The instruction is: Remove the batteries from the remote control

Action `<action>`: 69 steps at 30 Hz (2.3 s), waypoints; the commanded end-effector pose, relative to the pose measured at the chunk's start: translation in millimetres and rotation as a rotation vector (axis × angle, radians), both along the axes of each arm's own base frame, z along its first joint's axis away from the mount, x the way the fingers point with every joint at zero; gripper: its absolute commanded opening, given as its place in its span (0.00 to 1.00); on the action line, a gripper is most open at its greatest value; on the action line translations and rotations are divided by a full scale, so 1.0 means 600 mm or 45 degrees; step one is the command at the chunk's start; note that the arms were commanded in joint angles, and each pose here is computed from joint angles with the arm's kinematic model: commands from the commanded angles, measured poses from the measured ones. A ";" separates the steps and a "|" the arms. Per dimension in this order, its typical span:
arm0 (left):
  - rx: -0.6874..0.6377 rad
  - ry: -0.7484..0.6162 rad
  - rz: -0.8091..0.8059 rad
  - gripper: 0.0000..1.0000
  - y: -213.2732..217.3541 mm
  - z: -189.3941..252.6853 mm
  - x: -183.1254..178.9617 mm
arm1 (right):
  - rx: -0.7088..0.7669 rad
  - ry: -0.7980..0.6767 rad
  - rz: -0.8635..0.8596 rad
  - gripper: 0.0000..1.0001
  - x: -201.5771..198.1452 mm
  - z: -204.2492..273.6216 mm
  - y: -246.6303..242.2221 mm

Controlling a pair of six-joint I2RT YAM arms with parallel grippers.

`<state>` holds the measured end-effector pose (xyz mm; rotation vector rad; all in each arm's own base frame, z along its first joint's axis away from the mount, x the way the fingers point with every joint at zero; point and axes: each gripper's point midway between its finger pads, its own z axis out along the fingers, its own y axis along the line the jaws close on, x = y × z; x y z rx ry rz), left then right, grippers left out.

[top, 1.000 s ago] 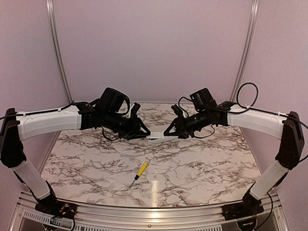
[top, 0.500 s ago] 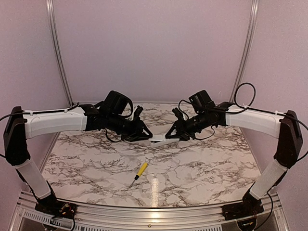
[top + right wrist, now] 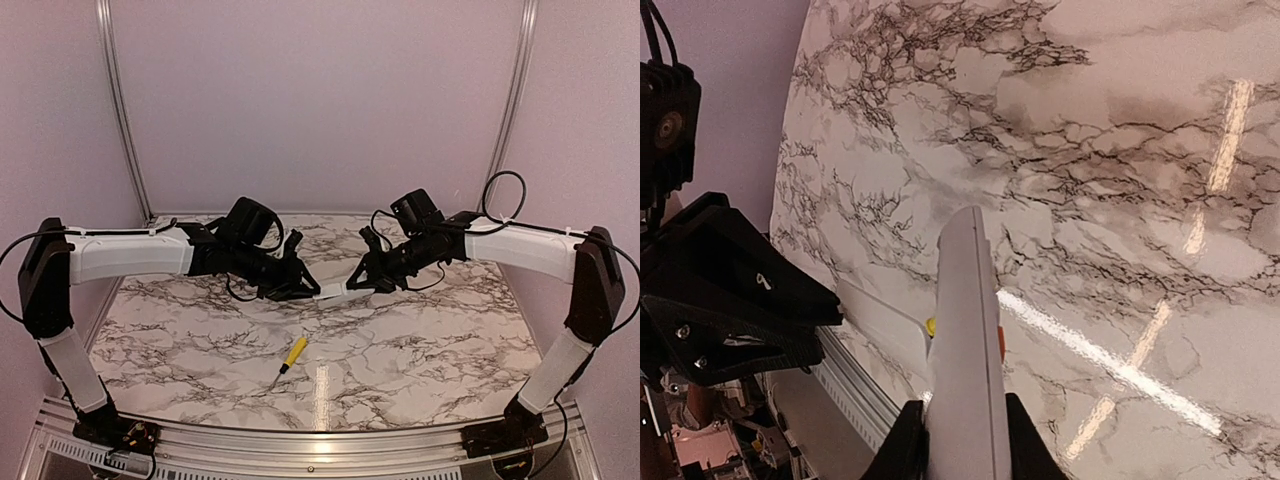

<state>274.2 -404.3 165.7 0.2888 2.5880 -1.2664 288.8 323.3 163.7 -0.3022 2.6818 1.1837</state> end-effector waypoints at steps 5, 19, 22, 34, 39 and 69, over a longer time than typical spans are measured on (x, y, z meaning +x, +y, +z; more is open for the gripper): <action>-0.070 0.000 -0.065 0.23 -0.032 -0.003 -0.001 | 0.047 -0.074 0.011 0.00 0.018 0.030 0.014; -0.039 0.021 -0.101 0.22 -0.039 -0.030 -0.001 | 0.030 -0.048 -0.011 0.00 0.018 0.003 0.011; -0.031 0.024 -0.106 0.22 -0.040 -0.035 -0.001 | 0.023 -0.040 -0.012 0.00 0.017 -0.003 0.010; -0.008 -0.025 -0.084 0.25 -0.026 -0.022 0.002 | 0.001 -0.042 -0.001 0.00 0.016 -0.008 0.007; 0.028 -0.080 -0.076 0.41 -0.006 -0.011 -0.004 | -0.005 -0.058 0.014 0.00 0.013 -0.005 0.004; 0.405 -0.373 -0.039 0.90 0.142 -0.025 -0.043 | 0.126 -0.015 0.265 0.00 -0.069 -0.019 0.000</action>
